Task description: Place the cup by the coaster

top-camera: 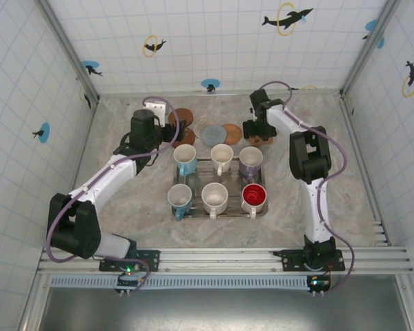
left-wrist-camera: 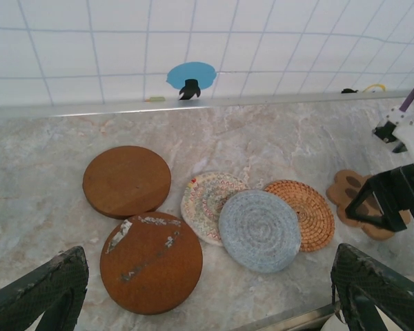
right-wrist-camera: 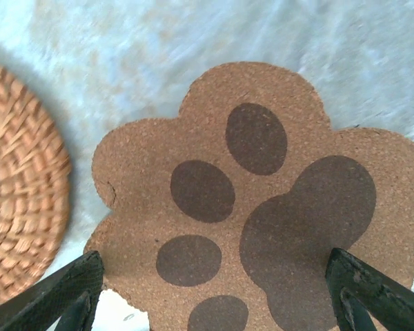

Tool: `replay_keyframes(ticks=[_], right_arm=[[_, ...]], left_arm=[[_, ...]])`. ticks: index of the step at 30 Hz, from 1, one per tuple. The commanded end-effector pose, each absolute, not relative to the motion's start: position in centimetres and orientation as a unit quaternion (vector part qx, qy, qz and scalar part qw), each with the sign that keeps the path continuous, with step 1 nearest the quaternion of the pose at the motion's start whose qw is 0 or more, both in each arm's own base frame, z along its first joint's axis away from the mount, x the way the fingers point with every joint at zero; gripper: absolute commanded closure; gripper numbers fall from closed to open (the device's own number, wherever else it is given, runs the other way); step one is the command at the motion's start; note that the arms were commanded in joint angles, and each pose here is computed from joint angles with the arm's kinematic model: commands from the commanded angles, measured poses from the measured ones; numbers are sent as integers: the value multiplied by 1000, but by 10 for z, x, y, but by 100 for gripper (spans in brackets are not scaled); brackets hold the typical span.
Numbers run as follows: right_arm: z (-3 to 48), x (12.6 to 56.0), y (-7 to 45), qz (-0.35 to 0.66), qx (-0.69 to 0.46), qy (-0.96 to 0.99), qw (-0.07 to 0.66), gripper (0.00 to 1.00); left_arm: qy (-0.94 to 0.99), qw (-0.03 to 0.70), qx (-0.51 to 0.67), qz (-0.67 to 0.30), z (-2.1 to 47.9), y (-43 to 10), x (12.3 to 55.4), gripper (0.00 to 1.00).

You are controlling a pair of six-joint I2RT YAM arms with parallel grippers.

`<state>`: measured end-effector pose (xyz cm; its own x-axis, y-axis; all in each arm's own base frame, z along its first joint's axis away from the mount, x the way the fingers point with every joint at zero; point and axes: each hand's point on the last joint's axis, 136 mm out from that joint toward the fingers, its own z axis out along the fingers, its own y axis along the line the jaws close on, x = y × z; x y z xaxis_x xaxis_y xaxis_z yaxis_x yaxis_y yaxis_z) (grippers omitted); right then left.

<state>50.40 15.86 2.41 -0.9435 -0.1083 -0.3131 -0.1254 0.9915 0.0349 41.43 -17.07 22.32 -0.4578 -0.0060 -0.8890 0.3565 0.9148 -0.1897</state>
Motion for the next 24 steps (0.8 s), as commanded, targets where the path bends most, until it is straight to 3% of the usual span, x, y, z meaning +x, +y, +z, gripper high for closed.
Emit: replay_keyframes(ticks=[1,24], right_arm=[[-6,510,133,12,-21,991,134,14],[12,553,109,51,102,976,187,16]], left_arm=[[829,519,105,-178,238,-173,417,8],[837,514,94,-162,239,-170,427,8]])
